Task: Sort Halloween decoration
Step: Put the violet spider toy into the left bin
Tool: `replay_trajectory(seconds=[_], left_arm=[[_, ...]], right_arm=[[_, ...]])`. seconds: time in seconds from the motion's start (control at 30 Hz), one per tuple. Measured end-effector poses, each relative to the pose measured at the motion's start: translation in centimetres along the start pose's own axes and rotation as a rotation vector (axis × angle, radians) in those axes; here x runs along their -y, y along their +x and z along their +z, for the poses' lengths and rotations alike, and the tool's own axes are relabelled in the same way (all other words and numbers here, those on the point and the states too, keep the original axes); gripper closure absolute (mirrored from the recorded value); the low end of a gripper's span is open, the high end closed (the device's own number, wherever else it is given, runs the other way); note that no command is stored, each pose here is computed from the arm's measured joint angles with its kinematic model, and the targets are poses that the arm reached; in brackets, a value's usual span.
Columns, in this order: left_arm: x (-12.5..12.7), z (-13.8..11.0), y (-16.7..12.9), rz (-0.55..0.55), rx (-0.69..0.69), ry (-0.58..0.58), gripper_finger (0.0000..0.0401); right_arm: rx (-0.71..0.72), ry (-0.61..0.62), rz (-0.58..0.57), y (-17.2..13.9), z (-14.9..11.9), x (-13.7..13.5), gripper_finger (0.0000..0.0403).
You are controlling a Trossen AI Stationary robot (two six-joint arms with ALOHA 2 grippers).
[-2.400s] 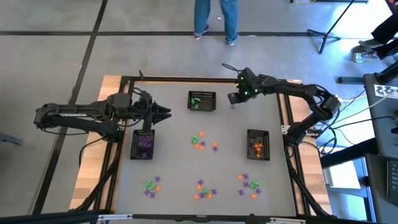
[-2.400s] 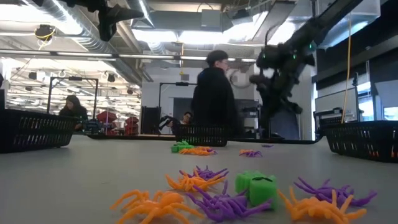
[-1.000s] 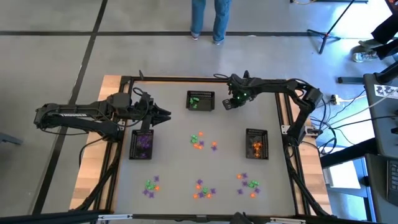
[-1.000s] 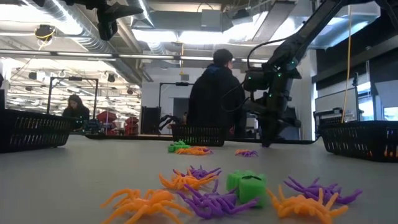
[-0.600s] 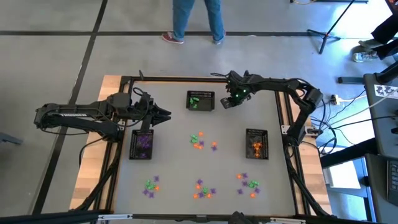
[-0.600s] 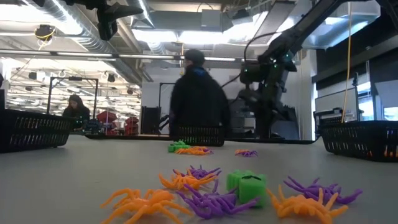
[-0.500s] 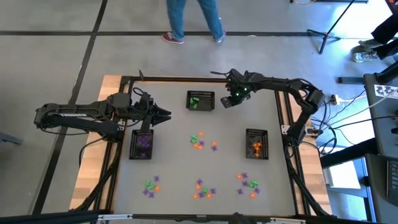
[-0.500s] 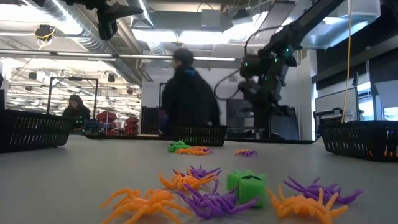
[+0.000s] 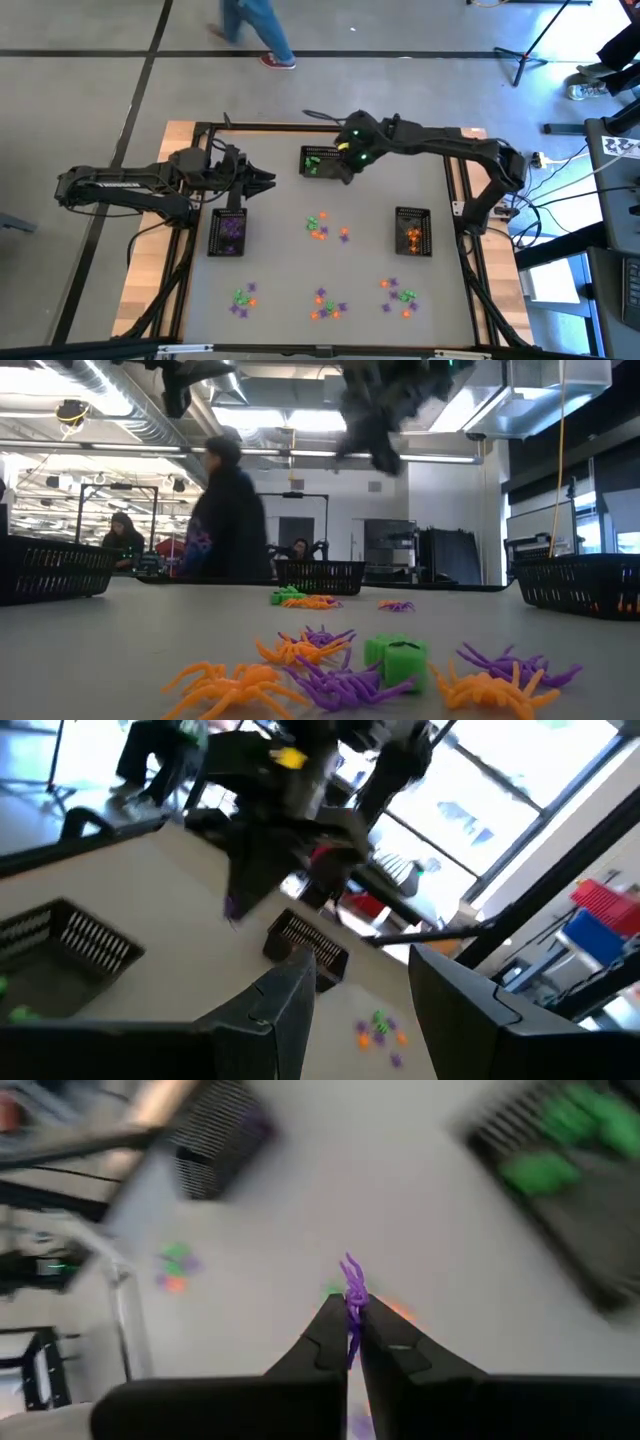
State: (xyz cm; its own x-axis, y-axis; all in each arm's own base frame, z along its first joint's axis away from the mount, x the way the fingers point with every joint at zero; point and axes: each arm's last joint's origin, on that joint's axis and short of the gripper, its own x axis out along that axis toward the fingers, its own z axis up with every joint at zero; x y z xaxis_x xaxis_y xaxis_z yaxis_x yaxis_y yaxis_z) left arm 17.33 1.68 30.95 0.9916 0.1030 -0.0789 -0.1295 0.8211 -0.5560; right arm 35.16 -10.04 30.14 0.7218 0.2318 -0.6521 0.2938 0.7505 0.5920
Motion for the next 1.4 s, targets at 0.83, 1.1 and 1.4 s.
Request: replay_trajectory(seconds=[0.83,1.1,1.4], left_arm=[[-0.3,-0.8,4.8,-0.083,0.032,0.002,0.0248],[-0.4,-0.7,4.8,-0.032,0.059,0.001,0.0248],[-0.6,-0.7,4.8,-0.001,0.068,0.001,0.0248]], right_arm=[[0.309,-0.128,0.073,0.3,0.4,-9.7,0.0391],[0.321,-0.126,0.06,0.3,0.4,-9.7,0.0391],[0.318,-0.128,0.064,0.3,0.3,-9.9,0.0391]])
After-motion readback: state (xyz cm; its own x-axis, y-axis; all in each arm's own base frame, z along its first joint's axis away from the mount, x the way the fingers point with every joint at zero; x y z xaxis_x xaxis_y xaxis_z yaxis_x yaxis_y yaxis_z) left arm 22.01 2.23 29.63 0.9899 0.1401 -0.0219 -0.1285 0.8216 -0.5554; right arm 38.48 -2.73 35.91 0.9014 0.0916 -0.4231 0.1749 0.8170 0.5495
